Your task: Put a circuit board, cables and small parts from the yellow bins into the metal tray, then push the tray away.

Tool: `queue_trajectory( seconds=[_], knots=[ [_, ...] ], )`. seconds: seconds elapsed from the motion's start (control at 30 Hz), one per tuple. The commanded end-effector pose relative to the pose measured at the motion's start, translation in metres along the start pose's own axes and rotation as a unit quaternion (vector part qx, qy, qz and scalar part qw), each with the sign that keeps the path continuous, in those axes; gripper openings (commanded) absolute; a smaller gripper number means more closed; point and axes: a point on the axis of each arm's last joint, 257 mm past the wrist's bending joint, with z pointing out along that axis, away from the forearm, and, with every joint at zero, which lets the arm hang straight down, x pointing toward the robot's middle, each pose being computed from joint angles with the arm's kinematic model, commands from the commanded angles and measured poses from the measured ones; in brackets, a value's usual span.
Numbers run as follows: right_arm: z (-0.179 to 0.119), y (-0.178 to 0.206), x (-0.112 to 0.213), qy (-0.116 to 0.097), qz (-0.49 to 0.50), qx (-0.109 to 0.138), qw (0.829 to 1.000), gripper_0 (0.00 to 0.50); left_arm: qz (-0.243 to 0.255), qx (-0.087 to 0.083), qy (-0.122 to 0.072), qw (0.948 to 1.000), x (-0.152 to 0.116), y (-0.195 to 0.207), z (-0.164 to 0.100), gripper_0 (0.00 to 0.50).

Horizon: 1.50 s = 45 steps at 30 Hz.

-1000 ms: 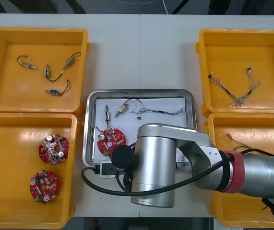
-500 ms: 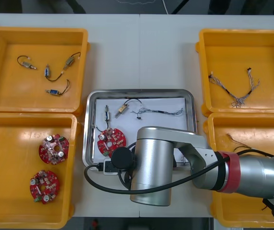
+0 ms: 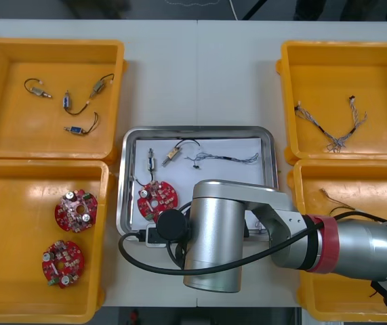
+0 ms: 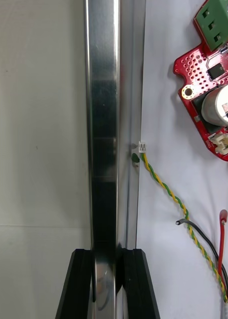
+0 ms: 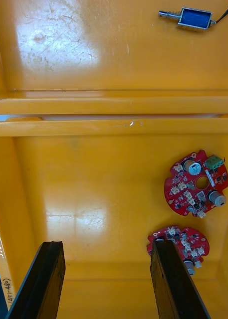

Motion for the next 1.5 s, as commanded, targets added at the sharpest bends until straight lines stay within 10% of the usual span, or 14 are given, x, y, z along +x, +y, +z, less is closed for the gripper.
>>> queue_trajectory(
  seconds=[0.03, 1.0, 1.5],
  knots=[
    [-0.009, -0.010, -0.021, -0.022, -0.007, 0.026, 0.999, 0.000, 0.020, 0.000, -0.013, 0.9997, -0.001, 0.001, -0.006, 0.500],
    [-0.027, -0.123, -0.013, 0.000, -0.009, 0.070, 0.998, 0.000, 0.020, 0.000, -0.013, 0.9997, -0.001, 0.001, -0.006, 0.500],
    [-0.033, -0.190, -0.015, -0.004, -0.025, 0.053, 0.998, 0.000, 0.020, 0.000, -0.013, 0.9997, -0.001, 0.001, -0.006, 0.500]
  ],
)
